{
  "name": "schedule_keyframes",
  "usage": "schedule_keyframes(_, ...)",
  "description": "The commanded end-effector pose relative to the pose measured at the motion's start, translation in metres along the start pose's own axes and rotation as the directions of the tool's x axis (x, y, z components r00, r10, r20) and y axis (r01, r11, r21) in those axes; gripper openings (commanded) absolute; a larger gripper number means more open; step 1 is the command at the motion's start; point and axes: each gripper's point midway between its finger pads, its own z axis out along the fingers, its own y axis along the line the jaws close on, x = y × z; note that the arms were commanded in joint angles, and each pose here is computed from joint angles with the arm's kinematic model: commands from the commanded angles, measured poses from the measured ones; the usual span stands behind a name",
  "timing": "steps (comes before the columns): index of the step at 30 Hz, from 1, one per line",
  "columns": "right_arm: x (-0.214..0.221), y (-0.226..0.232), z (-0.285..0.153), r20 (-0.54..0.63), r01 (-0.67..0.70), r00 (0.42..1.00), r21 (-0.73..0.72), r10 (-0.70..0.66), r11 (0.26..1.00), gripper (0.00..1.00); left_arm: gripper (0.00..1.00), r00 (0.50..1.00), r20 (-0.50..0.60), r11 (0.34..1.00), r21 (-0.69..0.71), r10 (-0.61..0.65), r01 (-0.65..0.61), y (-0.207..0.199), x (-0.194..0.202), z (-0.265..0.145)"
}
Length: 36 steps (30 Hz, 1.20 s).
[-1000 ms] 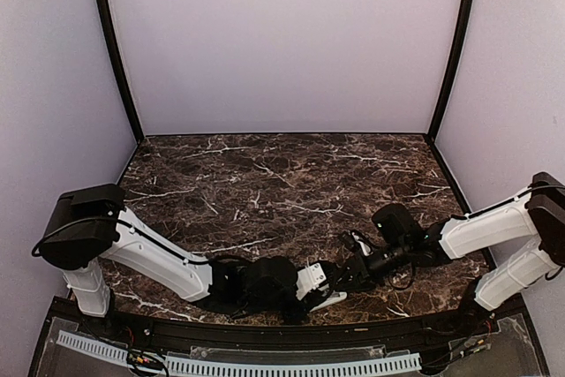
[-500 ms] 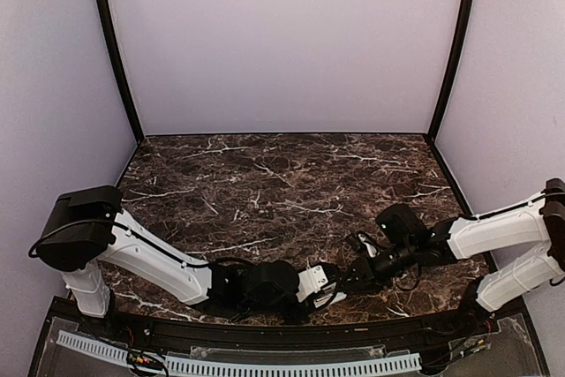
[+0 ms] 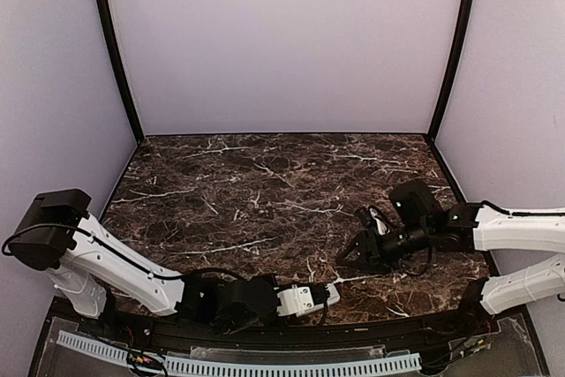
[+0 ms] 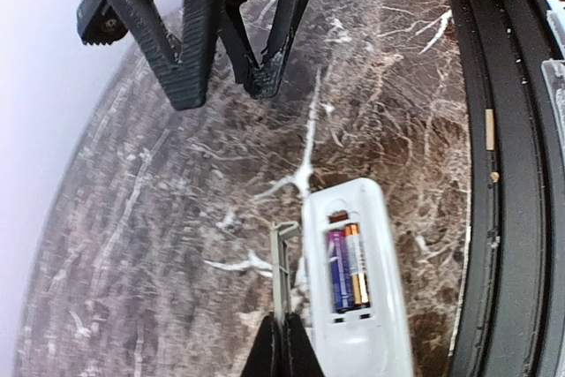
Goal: Load the batteries into the remote control
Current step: Pass from the left arm to the right
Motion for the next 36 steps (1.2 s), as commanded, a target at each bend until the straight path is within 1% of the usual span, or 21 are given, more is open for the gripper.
schedule_keyframes(1, -0.015, 0.017, -0.009, 0.065, -0.031, 0.997, -0.025, 0.033, 0.999, 0.58, 0.0, 0.983, 0.025, 0.944, -0.286, 0.181, -0.166, 0.047, -0.017, -0.021)
schedule_keyframes(4, -0.017, 0.024, -0.007, 0.061, -0.04, 0.997, -0.05, 0.043, 0.998, 0.6, 0.0, 0.967, 0.06, 0.902, -0.38, 0.248, -0.207, 0.061, -0.033, -0.032)
schedule_keyframes(7, -0.019, 0.041, -0.006, 0.048, -0.026, 0.998, -0.094, 0.031, 0.995, 0.62, 0.0, 0.947, 0.055, 0.841, -0.478, 0.318, -0.254, 0.074, -0.046, -0.043)
schedule_keyframes(8, -0.02, 0.048, -0.007, 0.046, -0.015, 0.999, -0.103, 0.02, 0.995, 0.63, 0.0, 0.93, 0.067, 0.803, -0.53, 0.361, -0.273, 0.082, -0.058, -0.051)
schedule_keyframes(9, -0.021, 0.055, -0.008, 0.046, -0.003, 0.999, -0.115, 0.008, 0.993, 0.64, 0.0, 0.92, 0.048, 0.776, -0.555, 0.389, -0.299, 0.084, -0.058, -0.052)
schedule_keyframes(10, -0.022, 0.061, -0.008, 0.043, 0.009, 0.999, -0.128, -0.003, 0.992, 0.65, 0.0, 0.904, 0.052, 0.73, -0.611, 0.423, -0.306, 0.093, -0.07, -0.062)
schedule_keyframes(11, -0.023, 0.068, -0.009, 0.043, 0.018, 0.999, -0.151, -0.011, 0.988, 0.66, 0.0, 0.903, 0.066, 0.705, -0.65, 0.425, -0.284, 0.098, -0.075, -0.066)
schedule_keyframes(13, -0.024, 0.082, -0.012, 0.05, 0.039, 0.998, -0.207, -0.029, 0.977, 0.66, 0.0, 0.851, -0.023, 0.61, -0.687, 0.525, -0.394, 0.098, -0.078, -0.066)
schedule_keyframes(15, -0.026, 0.096, -0.017, 0.067, 0.063, 0.997, -0.266, -0.046, 0.962, 0.67, 0.0, 0.827, -0.063, 0.578, -0.685, 0.559, -0.443, 0.093, -0.078, -0.059)
schedule_keyframes(18, -0.028, 0.103, -0.023, 0.09, 0.078, 0.994, -0.287, -0.054, 0.955, 0.68, 0.0, 0.825, -0.046, 0.579, -0.69, 0.563, -0.434, 0.09, -0.086, -0.058)
schedule_keyframes(21, -0.025, 0.099, -0.024, 0.09, 0.054, 0.996, -0.275, -0.03, 0.96, 0.66, 0.0, 0.818, -0.046, 0.567, -0.698, 0.573, -0.436, 0.091, -0.093, -0.059)
schedule_keyframes(26, -0.02, 0.068, -0.016, 0.082, -0.013, 0.996, -0.161, 0.026, 0.987, 0.66, 0.0, 0.807, -0.065, 0.547, -0.703, 0.587, -0.454, 0.094, -0.098, -0.06)
schedule_keyframes(30, -0.023, 0.078, -0.009, 0.062, -0.012, 0.998, -0.212, 0.026, 0.977, 0.66, 0.0, 0.806, -0.076, 0.537, -0.709, 0.587, -0.458, 0.095, -0.102, -0.062)
schedule_keyframes(32, -0.026, 0.09, -0.008, 0.057, 0.007, 0.998, -0.248, 0.008, 0.969, 0.62, 0.0, 0.802, -0.08, 0.531, -0.711, 0.591, -0.462, 0.095, -0.104, -0.063)
schedule_keyframes(34, -0.027, 0.097, -0.008, 0.052, 0.01, 0.999, -0.273, 0.004, 0.962, 0.54, 0.0, 0.802, -0.079, 0.528, -0.714, 0.592, -0.459, 0.096, -0.108, -0.064)
schedule_keyframes(36, -0.024, 0.099, -0.006, 0.035, 0.0, 0.999, -0.278, 0.01, 0.961, 0.5, 0.0, 0.802, -0.082, 0.525, -0.716, 0.592, -0.461, 0.096, -0.109, -0.064)
